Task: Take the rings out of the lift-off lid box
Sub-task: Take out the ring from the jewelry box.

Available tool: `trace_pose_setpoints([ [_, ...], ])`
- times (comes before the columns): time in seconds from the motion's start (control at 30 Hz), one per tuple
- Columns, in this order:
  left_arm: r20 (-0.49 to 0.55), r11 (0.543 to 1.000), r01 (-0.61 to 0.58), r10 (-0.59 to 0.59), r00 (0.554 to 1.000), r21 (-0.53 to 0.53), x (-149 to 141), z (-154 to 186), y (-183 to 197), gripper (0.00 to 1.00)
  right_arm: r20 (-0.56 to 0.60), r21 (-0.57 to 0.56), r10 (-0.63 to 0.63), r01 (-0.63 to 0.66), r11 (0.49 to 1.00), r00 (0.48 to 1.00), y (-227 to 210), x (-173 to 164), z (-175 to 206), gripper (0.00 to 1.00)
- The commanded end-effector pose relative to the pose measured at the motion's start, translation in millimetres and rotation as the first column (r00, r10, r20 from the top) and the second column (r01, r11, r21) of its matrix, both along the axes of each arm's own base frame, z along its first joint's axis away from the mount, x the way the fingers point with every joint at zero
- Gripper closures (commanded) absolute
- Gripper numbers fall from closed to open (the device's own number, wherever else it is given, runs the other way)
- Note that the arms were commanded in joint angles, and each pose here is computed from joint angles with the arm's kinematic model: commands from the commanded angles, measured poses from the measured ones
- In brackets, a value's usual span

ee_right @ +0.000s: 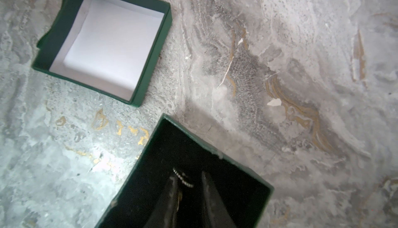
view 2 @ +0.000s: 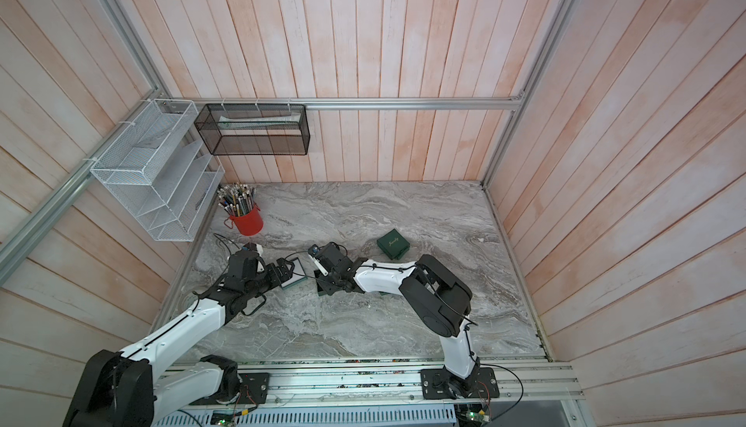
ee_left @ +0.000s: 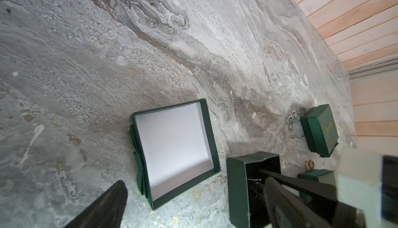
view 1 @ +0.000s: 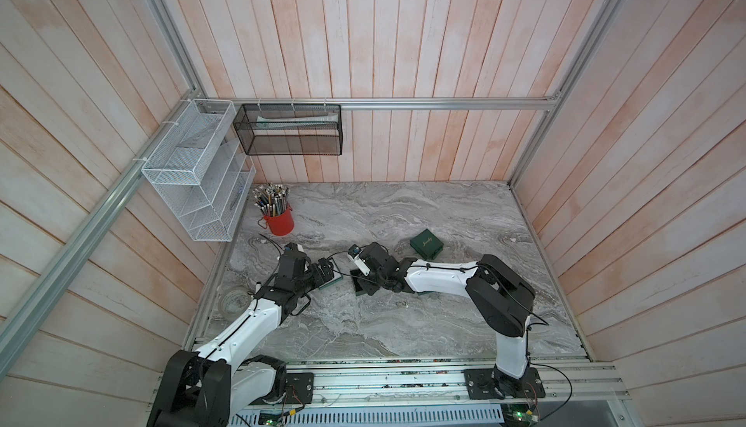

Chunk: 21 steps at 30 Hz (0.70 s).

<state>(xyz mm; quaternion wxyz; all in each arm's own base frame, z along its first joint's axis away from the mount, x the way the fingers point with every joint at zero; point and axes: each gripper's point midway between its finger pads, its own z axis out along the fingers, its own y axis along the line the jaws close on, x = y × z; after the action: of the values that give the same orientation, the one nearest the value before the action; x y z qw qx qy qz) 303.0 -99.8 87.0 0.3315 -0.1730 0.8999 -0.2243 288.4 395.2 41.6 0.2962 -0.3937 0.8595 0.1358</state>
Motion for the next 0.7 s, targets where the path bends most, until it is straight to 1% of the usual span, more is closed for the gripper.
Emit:
trace_pose_setpoints([
  [0.0,-0.003,1.0,0.018,-0.018,1.0,0.0,-2,-5,-1,0.0,0.011,-0.019,-0.013,0.013,1.0,1.0,-2,1,-6,0.86],
  [0.13,0.002,1.0,0.024,-0.024,1.0,-0.007,-1,-4,-2,0.0,0.001,-0.02,-0.023,0.024,1.0,1.0,-4,-1,-4,0.87],
  [0.3,0.004,0.999,0.03,-0.03,1.0,-0.012,1,-2,-4,0.0,-0.004,-0.045,-0.081,0.081,0.996,0.997,-16,1,-2,0.89],
  [0.37,0.01,0.999,0.035,-0.034,0.999,-0.024,1,0,-6,0.0,-0.008,-0.056,-0.106,0.105,0.993,0.994,-21,2,0,0.96],
  [0.5,0.034,0.998,0.04,-0.038,0.999,-0.055,1,5,-10,0.0,-0.03,-0.029,-0.113,0.112,0.993,0.993,-23,-3,5,0.98],
  [0.63,0.052,0.995,0.055,-0.051,0.997,-0.08,1,10,-18,0.03,-0.055,0.003,-0.138,0.138,0.99,0.989,-25,-2,14,0.98],
  [0.67,0.057,0.995,0.06,-0.055,0.997,-0.085,1,12,-21,0.04,-0.062,0.012,-0.152,0.153,0.988,0.986,-27,-1,17,1.0],
])
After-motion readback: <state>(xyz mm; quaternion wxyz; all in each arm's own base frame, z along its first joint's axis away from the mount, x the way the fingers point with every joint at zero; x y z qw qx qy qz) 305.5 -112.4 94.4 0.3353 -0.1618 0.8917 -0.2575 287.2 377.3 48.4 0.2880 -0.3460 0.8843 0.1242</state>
